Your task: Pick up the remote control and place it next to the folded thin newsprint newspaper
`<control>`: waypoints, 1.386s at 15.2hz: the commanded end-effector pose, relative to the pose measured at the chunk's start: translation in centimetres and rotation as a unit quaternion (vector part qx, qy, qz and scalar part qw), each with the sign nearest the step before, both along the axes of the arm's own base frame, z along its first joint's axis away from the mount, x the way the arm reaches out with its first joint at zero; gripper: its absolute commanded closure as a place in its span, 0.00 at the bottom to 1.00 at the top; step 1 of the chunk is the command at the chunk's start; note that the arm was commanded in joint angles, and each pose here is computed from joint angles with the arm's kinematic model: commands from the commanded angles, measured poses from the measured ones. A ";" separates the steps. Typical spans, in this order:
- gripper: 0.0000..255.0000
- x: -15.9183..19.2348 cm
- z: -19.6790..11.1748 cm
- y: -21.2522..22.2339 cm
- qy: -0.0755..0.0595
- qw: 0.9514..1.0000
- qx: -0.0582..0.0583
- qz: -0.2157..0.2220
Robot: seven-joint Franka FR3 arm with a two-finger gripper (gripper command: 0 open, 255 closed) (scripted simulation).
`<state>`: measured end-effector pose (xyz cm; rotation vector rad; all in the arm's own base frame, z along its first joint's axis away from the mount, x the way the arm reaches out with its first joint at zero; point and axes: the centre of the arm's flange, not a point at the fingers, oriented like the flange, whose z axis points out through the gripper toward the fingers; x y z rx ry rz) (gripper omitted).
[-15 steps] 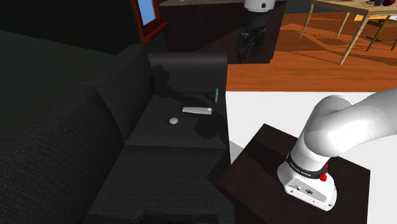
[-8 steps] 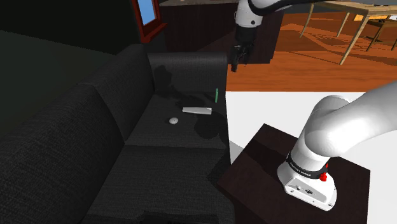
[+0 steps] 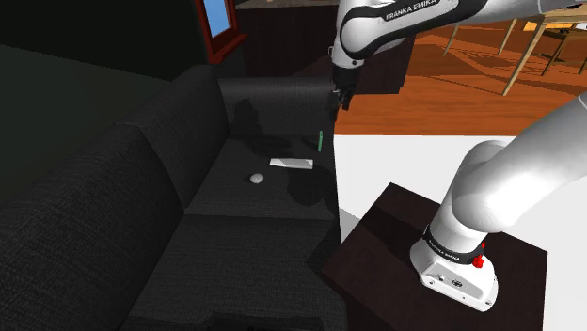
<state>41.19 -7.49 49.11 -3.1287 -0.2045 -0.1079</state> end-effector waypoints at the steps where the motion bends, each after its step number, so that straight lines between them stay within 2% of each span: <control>1: 0.00 1.7 -2.0 -0.6 0.000 1.000 -0.001 0.017; 11: 0.00 10.1 -11.9 -3.0 0.002 0.995 -0.001 0.097; 21: 0.00 18.8 -21.9 -4.0 0.005 0.984 -0.002 0.176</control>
